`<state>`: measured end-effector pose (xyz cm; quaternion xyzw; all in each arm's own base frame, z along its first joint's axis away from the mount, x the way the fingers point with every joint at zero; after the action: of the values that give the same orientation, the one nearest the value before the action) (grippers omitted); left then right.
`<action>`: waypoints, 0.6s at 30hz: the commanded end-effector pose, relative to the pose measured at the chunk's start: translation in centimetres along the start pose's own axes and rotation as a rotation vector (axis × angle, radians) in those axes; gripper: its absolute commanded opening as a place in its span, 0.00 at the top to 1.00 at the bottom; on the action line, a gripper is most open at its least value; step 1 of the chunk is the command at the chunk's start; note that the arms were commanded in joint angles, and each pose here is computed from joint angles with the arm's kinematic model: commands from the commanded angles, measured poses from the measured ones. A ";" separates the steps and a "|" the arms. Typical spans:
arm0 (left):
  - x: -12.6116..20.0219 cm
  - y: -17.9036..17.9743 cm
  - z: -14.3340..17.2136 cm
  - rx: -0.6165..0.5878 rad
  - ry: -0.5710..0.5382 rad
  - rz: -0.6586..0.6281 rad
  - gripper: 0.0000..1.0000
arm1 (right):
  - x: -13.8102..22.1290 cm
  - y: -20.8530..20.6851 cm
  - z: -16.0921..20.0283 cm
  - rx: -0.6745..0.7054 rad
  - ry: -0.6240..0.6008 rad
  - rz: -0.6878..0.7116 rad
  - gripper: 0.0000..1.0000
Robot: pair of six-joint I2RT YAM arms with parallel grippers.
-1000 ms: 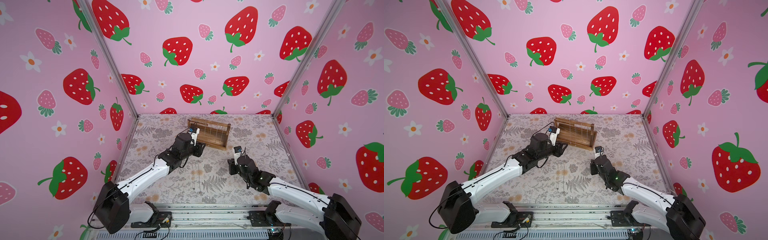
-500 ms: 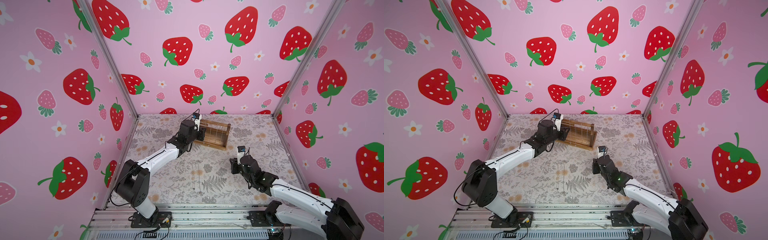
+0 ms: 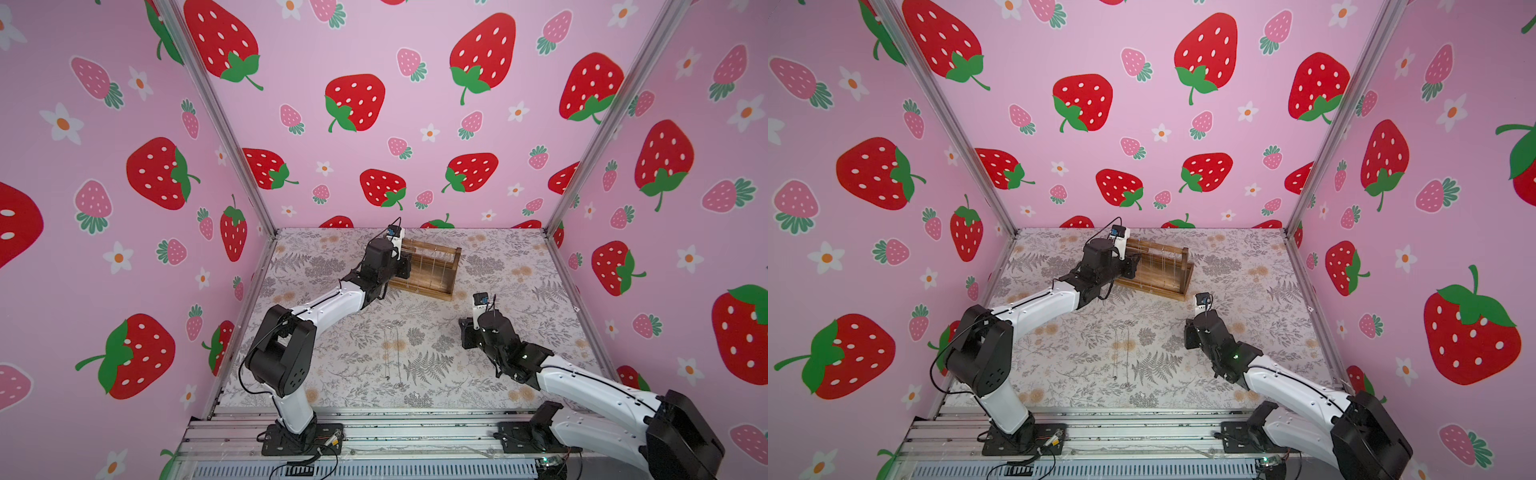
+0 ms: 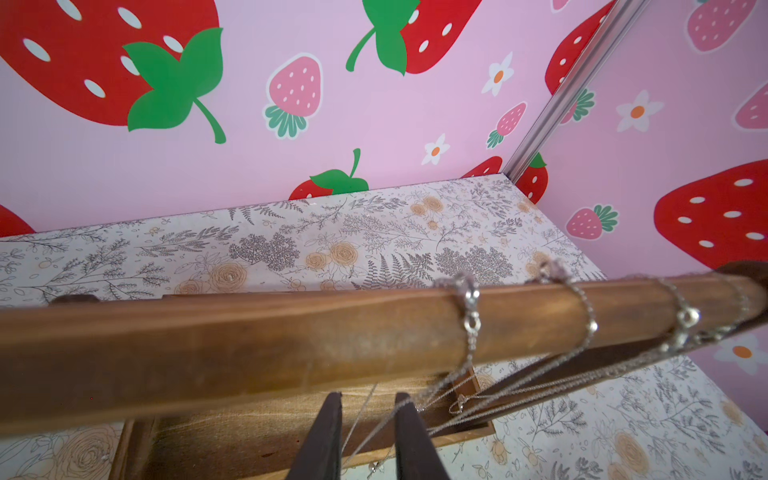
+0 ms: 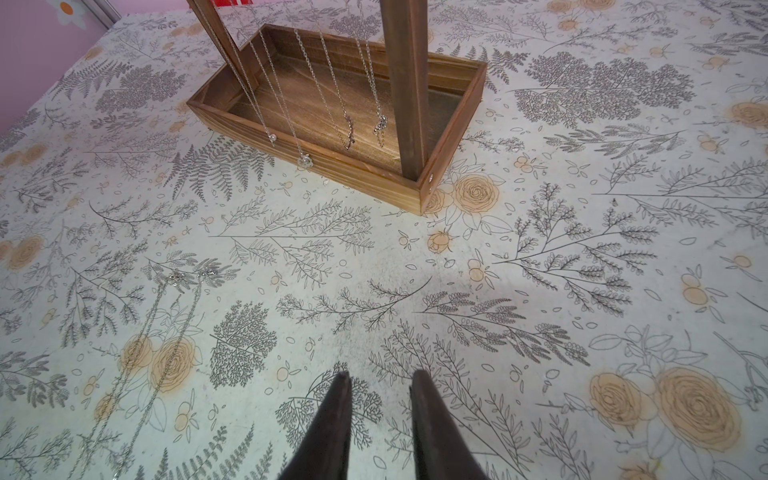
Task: Take the necklace off the jewelry display stand
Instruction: Take off the necklace from the stand.
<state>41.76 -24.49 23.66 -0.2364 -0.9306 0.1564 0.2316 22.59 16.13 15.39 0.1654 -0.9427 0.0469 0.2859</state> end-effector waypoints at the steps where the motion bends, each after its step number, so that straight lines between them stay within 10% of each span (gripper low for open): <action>1: 0.1 -0.9 -2.8 -0.005 -0.083 0.033 0.90 | -0.2 0.1 -0.3 -0.014 -0.004 -0.005 0.73; 18: 2.2 0.3 1.4 0.047 -0.014 0.051 1.00 | -0.5 0.3 -0.3 -0.010 0.012 -0.012 0.73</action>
<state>40.02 -23.63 22.33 -0.2427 -0.9235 0.1737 0.2409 22.64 16.30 14.52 0.1681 -0.9372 0.0537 0.3009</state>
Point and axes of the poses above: each gripper's point midway between its finger pads, its own x axis back along the fingers, its own y axis along the line the jaws close on, z = x × y, the point moved 6 cm from there along x, back along the fingers, and after that the axes turned 11 degrees about x, right-handed, at the moved point
